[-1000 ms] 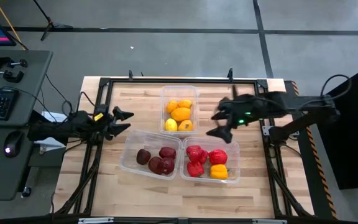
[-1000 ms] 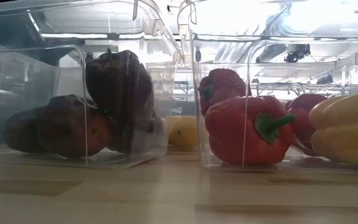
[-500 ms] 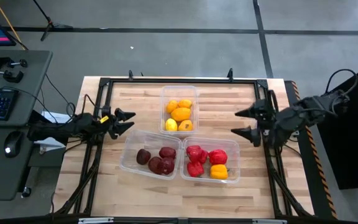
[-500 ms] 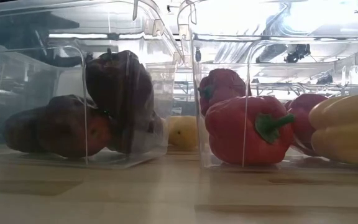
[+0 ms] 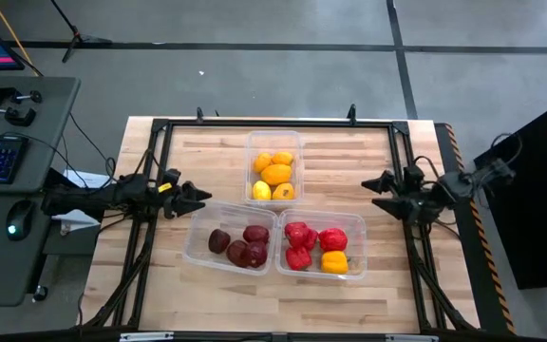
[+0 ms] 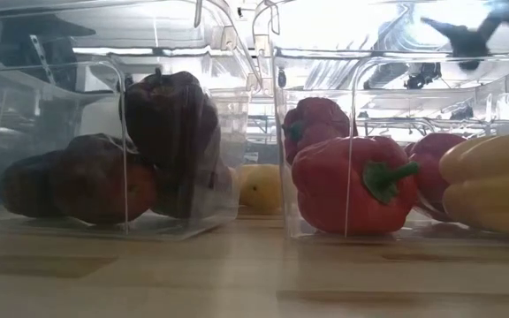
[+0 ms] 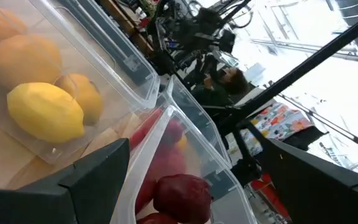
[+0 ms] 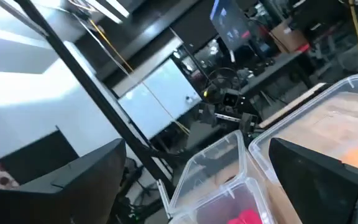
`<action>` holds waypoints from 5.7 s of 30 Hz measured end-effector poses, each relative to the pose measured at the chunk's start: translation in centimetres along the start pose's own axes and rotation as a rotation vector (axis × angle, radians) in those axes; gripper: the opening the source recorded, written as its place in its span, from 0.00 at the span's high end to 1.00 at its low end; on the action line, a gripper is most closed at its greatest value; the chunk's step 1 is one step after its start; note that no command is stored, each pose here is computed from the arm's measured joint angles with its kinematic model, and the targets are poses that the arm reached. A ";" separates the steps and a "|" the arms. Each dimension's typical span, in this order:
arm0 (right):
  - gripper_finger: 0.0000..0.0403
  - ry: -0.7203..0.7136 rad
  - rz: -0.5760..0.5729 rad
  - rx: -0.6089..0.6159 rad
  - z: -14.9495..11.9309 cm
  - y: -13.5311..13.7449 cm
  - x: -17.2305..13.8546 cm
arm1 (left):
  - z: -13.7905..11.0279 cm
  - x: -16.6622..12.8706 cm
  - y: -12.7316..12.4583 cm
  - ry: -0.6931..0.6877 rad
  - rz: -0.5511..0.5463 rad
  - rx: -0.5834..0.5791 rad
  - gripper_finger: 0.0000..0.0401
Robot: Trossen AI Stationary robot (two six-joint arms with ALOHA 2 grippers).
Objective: Sort produce into baskets
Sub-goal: Return to Home Position
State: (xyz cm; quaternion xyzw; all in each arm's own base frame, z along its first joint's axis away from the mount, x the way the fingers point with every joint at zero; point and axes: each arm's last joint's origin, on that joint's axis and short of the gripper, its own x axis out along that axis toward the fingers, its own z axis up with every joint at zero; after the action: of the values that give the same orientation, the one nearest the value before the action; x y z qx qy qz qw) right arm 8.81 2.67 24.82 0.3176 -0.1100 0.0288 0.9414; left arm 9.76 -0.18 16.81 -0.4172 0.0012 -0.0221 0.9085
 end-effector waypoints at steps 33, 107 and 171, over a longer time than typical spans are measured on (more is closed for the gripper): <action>0.04 0.008 -0.089 -0.268 -2.8 -7.0 -0.7 | 0.0 0.0 0.1 -0.015 0.022 0.166 0.11; 0.04 0.253 0.076 -0.203 -5.0 -6.3 -0.9 | 0.1 -0.1 -0.1 -0.019 0.010 0.166 0.11; 0.04 0.263 0.069 -0.204 -5.1 -6.4 -0.8 | 0.0 0.0 0.0 -0.015 0.014 0.166 0.11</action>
State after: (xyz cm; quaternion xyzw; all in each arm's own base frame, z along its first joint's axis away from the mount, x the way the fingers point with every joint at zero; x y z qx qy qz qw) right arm 9.74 0.67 16.93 0.2098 0.0012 0.0911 0.9735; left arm 9.74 -0.15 16.85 -0.3407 -0.0047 -0.0126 0.9401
